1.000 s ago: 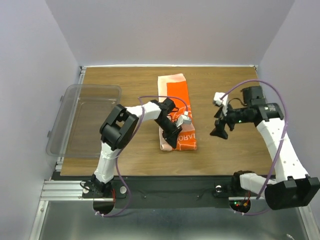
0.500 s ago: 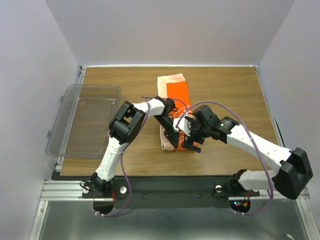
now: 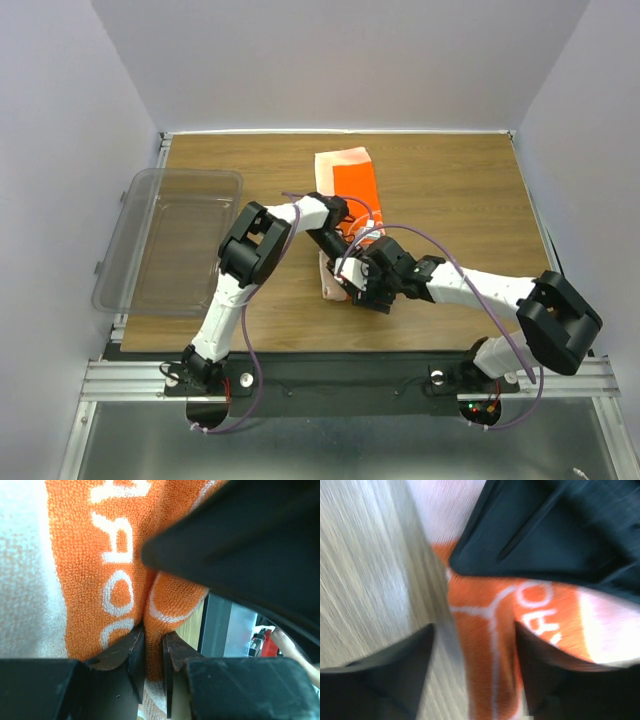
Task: Roll the towels
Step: Roll the towel
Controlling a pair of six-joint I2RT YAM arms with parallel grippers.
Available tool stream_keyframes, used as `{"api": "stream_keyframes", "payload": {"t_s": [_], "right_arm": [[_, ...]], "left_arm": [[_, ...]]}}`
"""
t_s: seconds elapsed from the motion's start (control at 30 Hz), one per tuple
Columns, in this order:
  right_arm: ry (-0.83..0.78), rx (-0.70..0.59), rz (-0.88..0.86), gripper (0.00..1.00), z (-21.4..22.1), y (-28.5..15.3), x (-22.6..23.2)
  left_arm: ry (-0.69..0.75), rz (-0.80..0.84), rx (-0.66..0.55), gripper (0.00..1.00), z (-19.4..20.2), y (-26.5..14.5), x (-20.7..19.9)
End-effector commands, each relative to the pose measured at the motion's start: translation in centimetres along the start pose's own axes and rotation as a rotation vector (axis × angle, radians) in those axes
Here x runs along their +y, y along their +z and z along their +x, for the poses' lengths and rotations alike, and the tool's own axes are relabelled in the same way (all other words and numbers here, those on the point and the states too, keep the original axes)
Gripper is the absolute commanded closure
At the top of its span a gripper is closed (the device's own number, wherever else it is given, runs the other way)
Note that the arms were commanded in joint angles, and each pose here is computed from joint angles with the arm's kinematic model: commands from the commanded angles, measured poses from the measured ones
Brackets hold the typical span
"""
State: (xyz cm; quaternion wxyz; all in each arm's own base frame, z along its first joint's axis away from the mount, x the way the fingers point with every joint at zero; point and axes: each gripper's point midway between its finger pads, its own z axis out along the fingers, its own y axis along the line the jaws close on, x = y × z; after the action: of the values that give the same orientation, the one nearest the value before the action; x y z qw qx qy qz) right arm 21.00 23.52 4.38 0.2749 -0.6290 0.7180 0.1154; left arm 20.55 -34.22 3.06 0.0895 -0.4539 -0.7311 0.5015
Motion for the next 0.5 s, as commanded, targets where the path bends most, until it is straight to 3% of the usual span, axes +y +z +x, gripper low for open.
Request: {"api": "stream_keyframes", "payload": {"t_s": [0.0,0.03,0.13,0.27,0.47], "right_arm": [[0.003,-0.066,0.043,0.41,-0.9,0.8,-0.8],[0.013,-0.068,0.015,0.50,-0.7,1.2,-0.4],[0.039,-0.083,-0.027,0.60,-0.6,1.4,-0.2],[0.164,-0.150,-0.149,0.85,-1.0,1.4,-0.7],[0.263,-0.188,-0.337,0.88,-1.7,0.8,-0.6]], "left_arm": [[0.065,-0.105,0.033,0.71,0.6,-0.8,3.4],[0.074,-0.105,0.021,0.71,0.3,-1.1,3.1],[0.072,-0.114,-0.014,0.71,0.2,-2.0,2.7],[0.137,-0.200,-0.165,0.59,-2.0,-6.0,0.5],[0.237,-0.341,-0.362,0.49,-4.7,-12.3,-3.6]]}}
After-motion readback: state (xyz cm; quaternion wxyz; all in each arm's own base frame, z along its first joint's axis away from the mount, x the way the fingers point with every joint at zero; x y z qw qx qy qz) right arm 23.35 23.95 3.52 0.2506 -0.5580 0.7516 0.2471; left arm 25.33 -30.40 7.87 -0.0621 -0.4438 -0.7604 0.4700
